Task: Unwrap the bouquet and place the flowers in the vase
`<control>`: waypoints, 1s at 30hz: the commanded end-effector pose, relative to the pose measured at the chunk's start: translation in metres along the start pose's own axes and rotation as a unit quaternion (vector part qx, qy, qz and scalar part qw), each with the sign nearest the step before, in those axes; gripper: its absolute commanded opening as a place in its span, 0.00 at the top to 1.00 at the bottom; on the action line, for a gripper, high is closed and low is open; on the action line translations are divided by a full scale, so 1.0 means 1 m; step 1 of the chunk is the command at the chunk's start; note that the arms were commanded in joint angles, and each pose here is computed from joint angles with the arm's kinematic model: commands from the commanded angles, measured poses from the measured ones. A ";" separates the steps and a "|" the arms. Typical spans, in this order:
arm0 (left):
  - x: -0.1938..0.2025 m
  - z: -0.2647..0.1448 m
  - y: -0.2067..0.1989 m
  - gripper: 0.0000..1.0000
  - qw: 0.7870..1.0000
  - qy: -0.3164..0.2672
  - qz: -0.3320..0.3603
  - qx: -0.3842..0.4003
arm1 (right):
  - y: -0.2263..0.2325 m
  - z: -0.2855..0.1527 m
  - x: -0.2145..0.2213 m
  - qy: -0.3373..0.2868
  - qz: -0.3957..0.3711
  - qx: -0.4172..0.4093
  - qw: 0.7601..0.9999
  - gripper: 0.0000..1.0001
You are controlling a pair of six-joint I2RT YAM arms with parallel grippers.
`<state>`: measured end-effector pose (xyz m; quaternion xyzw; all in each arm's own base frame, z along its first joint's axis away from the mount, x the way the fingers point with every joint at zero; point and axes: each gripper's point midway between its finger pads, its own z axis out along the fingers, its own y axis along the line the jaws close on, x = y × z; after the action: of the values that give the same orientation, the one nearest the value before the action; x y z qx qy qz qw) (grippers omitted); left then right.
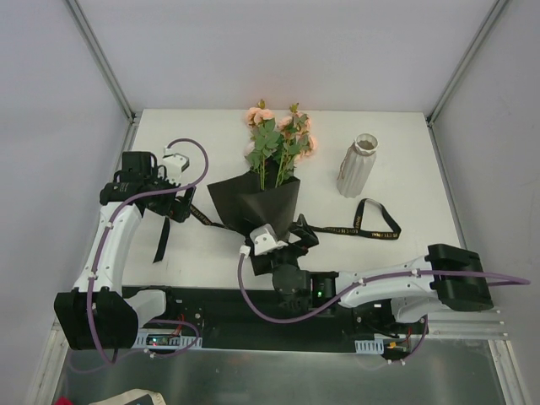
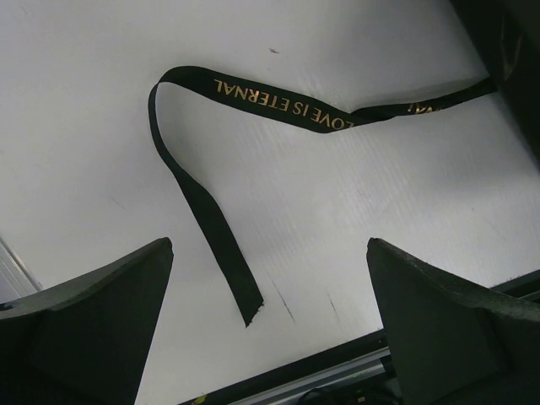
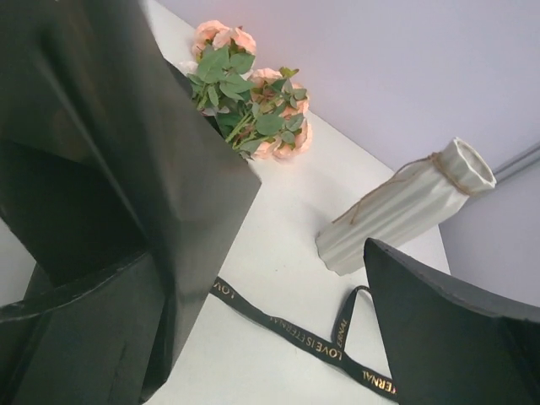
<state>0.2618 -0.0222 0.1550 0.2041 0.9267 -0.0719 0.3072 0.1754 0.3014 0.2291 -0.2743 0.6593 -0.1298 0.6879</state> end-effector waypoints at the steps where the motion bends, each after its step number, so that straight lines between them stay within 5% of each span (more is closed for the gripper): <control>1: -0.017 -0.015 -0.002 0.01 1.000 -0.026 0.012 0.003 | -0.022 -0.010 0.014 0.026 0.049 0.056 0.997 0.02; 4: -0.024 -0.020 -0.003 0.01 0.999 -0.034 0.009 0.008 | -0.037 -0.019 0.020 0.031 0.101 0.083 0.991 0.02; 5: -0.027 -0.022 -0.004 0.01 0.999 -0.035 0.009 0.008 | -0.056 -0.024 0.044 0.035 -0.016 0.086 0.996 0.03; 6: -0.033 -0.028 -0.005 0.01 0.999 -0.041 0.010 0.010 | -0.078 -0.027 0.019 0.026 0.041 0.084 0.995 0.03; 7: -0.037 -0.031 -0.005 0.01 0.999 -0.045 0.010 0.011 | -0.068 -0.026 0.023 0.009 0.282 0.080 0.956 0.03; 8: -0.041 -0.035 -0.006 0.01 0.999 -0.050 0.011 0.014 | -0.105 -0.031 0.032 0.018 0.166 0.077 0.983 0.03; 10: -0.055 -0.046 -0.011 0.01 0.998 -0.064 0.009 0.025 | -0.103 -0.033 0.031 0.032 0.111 0.072 0.991 0.03; 15: -0.074 -0.055 -0.030 0.01 0.996 -0.068 0.021 0.046 | -0.118 -0.034 0.027 0.027 0.155 0.077 0.985 0.03; 21: -0.079 -0.060 -0.044 0.01 0.995 -0.075 0.039 0.049 | -0.224 -0.036 0.038 0.015 0.274 0.144 0.951 0.03; 22: -0.080 -0.061 -0.045 0.01 0.995 -0.076 0.038 0.051 | -0.212 -0.031 0.027 0.012 0.322 0.150 0.935 0.03; 24: -0.082 -0.063 -0.046 0.01 0.995 -0.079 0.037 0.052 | -0.192 -0.029 0.030 0.054 0.222 0.128 0.965 0.03; 29: -0.080 -0.059 -0.044 0.01 0.996 -0.072 0.031 0.050 | -0.127 -0.006 0.045 0.138 0.306 0.052 0.941 0.03; 30: -0.079 -0.059 -0.044 0.01 0.996 -0.071 0.031 0.048 | -0.092 -0.010 0.063 0.176 0.309 -0.028 0.934 0.03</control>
<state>0.2706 -0.0710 0.2428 0.2487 0.8916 -0.1171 0.3598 0.1885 0.1355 0.2939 0.0452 0.7516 0.0031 0.6580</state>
